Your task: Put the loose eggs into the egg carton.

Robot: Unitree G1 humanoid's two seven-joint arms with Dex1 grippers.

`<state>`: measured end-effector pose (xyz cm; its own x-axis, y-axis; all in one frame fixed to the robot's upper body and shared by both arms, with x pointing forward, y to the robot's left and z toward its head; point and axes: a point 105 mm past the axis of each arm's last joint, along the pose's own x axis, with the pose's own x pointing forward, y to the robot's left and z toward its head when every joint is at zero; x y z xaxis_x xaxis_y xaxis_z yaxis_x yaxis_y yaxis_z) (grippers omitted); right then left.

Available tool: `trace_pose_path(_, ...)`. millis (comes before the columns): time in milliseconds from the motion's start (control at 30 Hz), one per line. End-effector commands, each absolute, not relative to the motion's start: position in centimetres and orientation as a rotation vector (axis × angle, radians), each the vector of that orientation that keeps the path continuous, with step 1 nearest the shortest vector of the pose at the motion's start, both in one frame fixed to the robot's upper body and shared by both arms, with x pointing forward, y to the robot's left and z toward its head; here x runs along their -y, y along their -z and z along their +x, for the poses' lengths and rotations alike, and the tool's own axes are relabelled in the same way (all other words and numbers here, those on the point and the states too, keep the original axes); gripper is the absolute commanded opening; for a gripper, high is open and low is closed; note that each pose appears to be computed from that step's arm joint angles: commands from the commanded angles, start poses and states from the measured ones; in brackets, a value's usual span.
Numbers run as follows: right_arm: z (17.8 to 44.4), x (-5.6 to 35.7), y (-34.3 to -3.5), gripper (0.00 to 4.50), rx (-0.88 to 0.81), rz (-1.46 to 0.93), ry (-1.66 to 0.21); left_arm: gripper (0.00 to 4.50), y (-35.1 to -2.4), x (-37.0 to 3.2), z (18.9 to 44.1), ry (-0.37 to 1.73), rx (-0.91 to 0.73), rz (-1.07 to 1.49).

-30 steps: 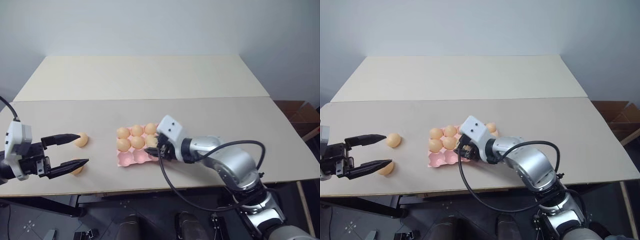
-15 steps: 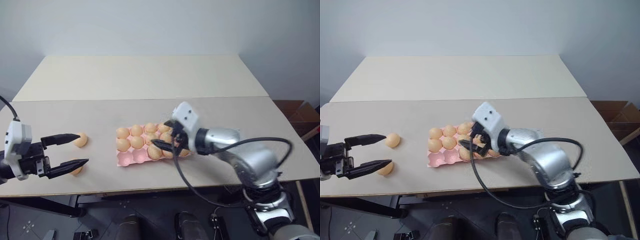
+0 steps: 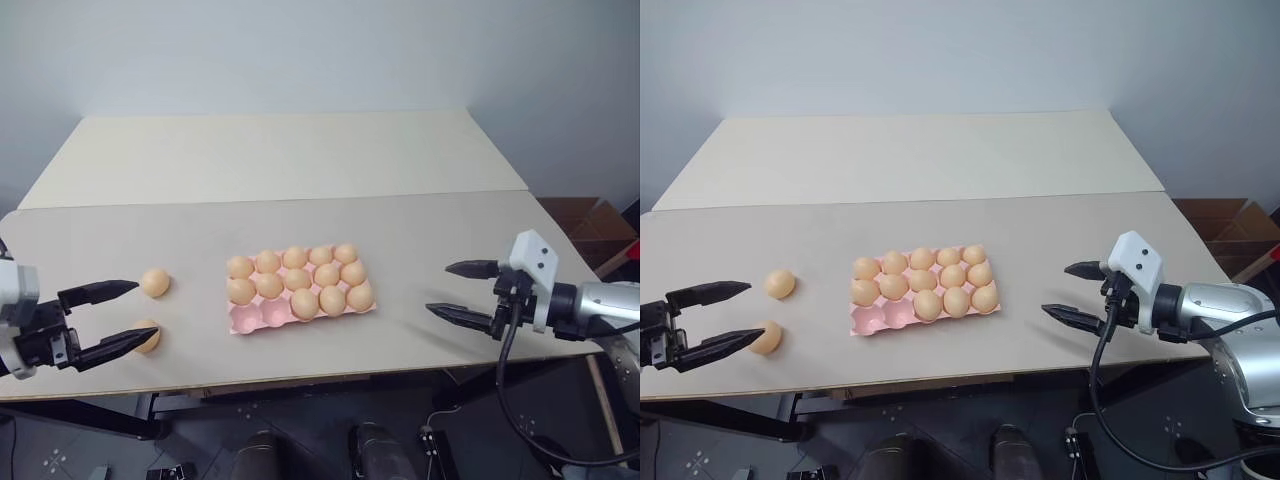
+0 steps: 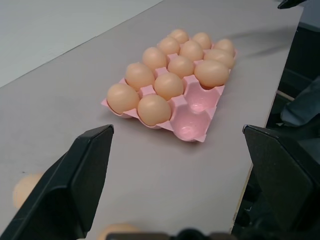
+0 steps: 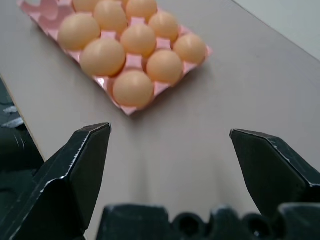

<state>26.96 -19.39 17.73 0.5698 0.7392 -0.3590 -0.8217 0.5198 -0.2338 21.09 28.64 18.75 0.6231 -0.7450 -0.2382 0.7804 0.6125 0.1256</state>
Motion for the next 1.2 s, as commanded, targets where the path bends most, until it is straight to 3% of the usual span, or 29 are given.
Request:
trace_pose_path(33,26.9,18.6,-19.8,4.46,-0.121,-0.447,-0.980,4.50,-18.6,-30.3,21.4,0.725,-0.247,0.235)
trace_pose_path(133,26.7,18.0,-20.2,4.46,-0.098,-0.453,-1.014,4.50,-16.8,-31.5,21.3,0.554,-0.444,0.220)
trace_pose_path(233,26.5,17.7,-20.5,4.46,-0.090,-0.448,-1.031,4.50,-16.0,-31.1,21.2,0.451,-0.522,0.151)
trace_pose_path(633,26.4,17.1,-21.6,4.46,-0.052,-0.434,-1.037,4.50,-12.5,-29.2,23.9,0.274,-0.598,0.086)
trace_pose_path(833,26.4,17.0,-22.3,4.50,-0.034,-0.413,-1.002,3.38,-10.9,-28.2,24.5,0.305,-0.677,0.078)
trace_pose_path(1000,26.5,17.0,-22.5,4.50,-0.035,-0.405,-0.987,1.86,-12.1,-28.3,24.8,0.312,-0.642,0.096)
trace_pose_path(1200,26.7,16.9,-22.7,4.50,-0.027,-0.393,-0.970,1.86,-14.8,-28.4,25.2,0.387,-0.552,0.123)
